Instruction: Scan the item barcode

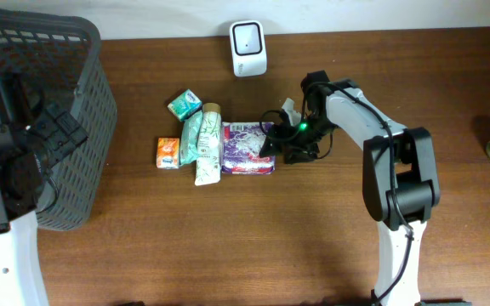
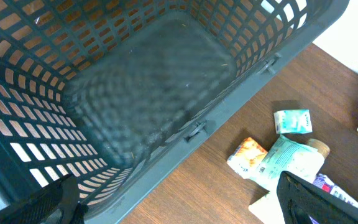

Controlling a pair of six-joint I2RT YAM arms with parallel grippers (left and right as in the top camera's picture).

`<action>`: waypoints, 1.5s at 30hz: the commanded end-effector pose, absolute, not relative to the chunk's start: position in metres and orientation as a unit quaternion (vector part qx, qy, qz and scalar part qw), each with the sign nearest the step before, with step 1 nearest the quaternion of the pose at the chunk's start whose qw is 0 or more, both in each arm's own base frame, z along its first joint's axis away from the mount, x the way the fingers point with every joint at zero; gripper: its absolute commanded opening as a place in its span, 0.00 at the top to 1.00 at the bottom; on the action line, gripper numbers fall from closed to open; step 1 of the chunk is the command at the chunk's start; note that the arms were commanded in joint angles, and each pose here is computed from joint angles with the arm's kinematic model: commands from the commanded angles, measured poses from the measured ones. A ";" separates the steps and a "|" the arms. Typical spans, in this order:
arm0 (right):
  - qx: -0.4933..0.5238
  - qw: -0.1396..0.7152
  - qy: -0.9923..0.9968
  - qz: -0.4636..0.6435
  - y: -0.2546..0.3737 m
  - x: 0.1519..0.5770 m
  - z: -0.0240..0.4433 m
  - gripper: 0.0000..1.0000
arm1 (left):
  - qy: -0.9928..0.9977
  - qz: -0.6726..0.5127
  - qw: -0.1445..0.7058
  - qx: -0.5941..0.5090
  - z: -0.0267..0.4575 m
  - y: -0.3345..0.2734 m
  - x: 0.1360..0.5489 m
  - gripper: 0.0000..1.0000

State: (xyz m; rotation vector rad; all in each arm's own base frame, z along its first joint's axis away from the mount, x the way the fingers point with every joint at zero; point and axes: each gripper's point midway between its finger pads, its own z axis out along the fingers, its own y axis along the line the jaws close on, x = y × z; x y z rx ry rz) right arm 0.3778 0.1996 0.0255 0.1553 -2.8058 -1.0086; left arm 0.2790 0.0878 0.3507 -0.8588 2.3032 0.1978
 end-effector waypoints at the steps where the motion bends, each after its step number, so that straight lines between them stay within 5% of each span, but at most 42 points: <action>1: 0.062 0.091 -0.932 -0.345 0.209 0.370 0.012 0.26 | 0.877 0.074 0.336 -0.335 0.354 0.089 0.276 0.01; 4: 0.061 0.091 -0.932 -0.345 0.209 0.368 0.010 0.50 | 0.877 0.074 0.336 -0.335 0.354 0.089 0.276 0.01; 6: 0.061 0.093 -0.931 -0.347 0.209 0.368 0.010 0.87 | 0.877 0.074 0.336 -0.335 0.354 0.089 0.276 0.01; 8: 0.061 0.092 -0.931 -0.347 0.209 0.368 0.010 0.96 | 0.877 0.074 0.336 -0.335 0.354 0.089 0.276 0.01; 14: 0.088 0.030 -0.911 -0.402 0.227 0.395 0.065 0.96 | 0.877 0.074 0.336 -0.335 0.354 0.089 0.276 0.01; 26: 0.199 -0.362 -0.865 -0.283 0.219 0.468 0.287 0.96 | 0.877 0.074 0.336 -0.335 0.354 0.089 0.276 0.01; 38: 0.173 -0.340 -0.893 -0.237 0.202 0.467 0.269 0.96 | 0.877 0.074 0.336 -0.335 0.354 0.089 0.276 0.01; 45: 0.042 -0.167 -0.985 0.007 0.106 0.425 0.171 0.96 | 0.877 0.074 0.336 -0.335 0.354 0.089 0.276 0.01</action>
